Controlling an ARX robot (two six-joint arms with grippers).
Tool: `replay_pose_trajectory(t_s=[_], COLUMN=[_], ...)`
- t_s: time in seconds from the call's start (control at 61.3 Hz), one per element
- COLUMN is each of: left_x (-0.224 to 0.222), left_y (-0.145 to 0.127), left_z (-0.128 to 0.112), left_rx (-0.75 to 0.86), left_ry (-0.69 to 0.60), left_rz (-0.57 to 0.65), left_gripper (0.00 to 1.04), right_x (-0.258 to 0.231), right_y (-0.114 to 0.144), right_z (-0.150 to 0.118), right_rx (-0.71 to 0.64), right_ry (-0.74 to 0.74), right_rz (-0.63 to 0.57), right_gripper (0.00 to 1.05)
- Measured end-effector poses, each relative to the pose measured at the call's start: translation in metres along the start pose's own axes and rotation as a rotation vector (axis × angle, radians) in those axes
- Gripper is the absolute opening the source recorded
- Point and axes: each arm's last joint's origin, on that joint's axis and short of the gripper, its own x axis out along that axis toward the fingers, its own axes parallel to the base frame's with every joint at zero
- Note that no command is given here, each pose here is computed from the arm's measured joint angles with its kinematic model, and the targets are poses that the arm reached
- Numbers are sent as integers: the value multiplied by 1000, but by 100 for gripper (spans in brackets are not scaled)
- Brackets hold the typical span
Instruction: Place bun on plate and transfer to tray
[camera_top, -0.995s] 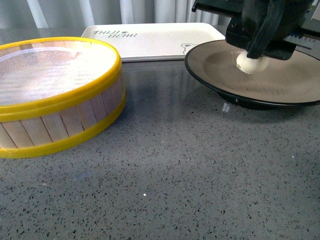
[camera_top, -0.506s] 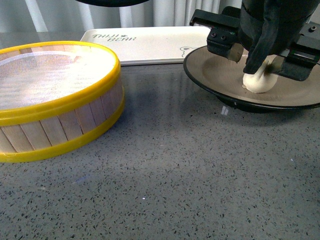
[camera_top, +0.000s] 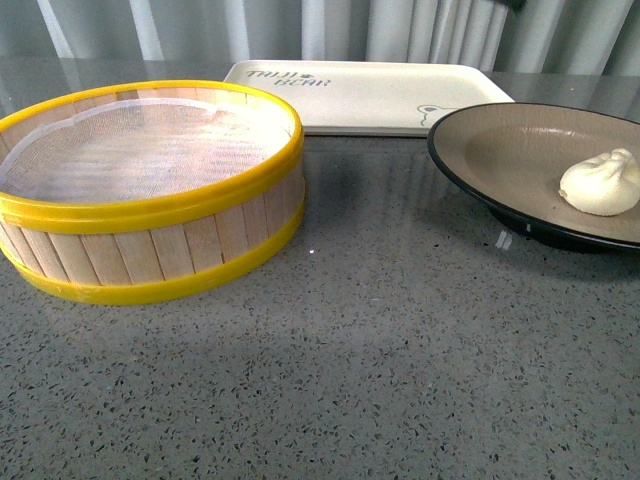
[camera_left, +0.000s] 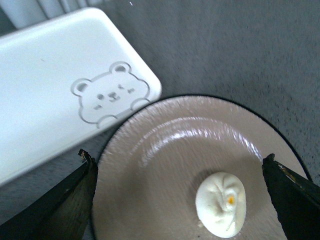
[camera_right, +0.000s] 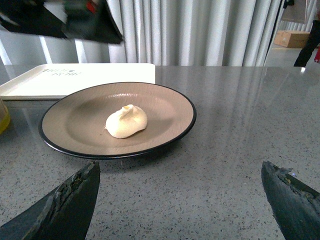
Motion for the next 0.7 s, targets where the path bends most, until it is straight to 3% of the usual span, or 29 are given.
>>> replay_pose_trajectory(t_s=[0.163, 0.31, 0.489, 0.653, 0.701], left_x=[-64, -121, -195, -266, -278], left_y=[56, 105, 151, 182, 186], left_z=[16, 3, -40, -109, -128], left_rx=[-71, -118, -171, -221, -198], left_ry=[-169, -221, -251, -219, -300], left_rz=[101, 207, 330, 482, 487], left_gripper=[98, 98, 98, 98, 90], right_x=[0, 0, 0, 0, 0], right_y=[0, 0, 0, 0, 0], right_z=[0, 0, 0, 0, 0], right_rx=[0, 0, 0, 0, 0], right_ry=[0, 0, 0, 0, 0], right_rz=[0, 0, 0, 0, 0], right_gripper=[96, 96, 96, 96, 96])
